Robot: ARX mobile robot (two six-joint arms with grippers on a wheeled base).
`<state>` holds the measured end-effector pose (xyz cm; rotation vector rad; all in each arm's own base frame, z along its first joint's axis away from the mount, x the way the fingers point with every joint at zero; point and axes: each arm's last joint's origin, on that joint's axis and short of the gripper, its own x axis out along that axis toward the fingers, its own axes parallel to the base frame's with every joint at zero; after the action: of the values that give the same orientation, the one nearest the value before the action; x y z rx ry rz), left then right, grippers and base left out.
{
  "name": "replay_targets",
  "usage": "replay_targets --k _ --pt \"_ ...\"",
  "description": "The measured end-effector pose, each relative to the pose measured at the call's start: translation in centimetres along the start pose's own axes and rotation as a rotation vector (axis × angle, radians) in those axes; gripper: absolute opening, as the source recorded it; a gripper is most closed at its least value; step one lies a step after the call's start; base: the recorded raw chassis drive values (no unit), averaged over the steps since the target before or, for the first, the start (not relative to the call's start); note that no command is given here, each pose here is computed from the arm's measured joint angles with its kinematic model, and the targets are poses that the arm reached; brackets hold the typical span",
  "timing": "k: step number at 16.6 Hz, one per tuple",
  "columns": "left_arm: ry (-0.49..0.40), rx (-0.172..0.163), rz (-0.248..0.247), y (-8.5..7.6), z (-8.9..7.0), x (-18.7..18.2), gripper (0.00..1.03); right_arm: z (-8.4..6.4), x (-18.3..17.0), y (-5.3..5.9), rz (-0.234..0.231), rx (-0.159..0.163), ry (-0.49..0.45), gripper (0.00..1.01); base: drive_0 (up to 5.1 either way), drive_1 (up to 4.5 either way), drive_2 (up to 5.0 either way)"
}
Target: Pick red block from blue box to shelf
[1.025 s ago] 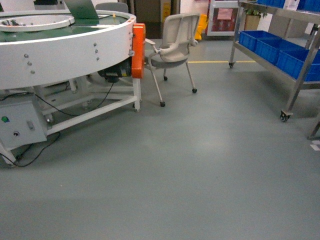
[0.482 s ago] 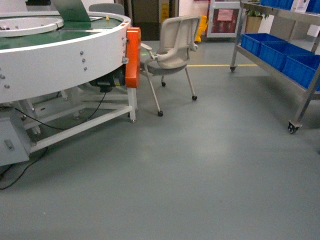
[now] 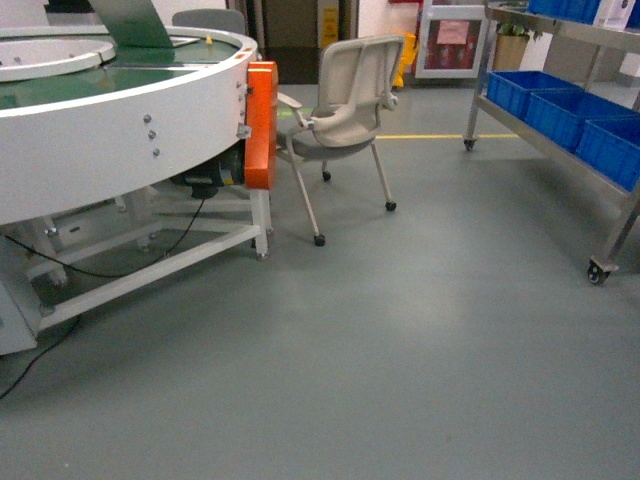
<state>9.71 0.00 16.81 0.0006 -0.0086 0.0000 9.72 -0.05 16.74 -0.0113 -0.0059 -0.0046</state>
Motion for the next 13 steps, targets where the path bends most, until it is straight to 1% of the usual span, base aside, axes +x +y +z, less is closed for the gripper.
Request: replay_targets --k 13 --pt "0.003 0.0 0.001 0.0 -0.03 0.0 0.98 -0.01 0.0 0.0 0.0 0.0 0.002 0.38 0.0 4.14 -4.1"
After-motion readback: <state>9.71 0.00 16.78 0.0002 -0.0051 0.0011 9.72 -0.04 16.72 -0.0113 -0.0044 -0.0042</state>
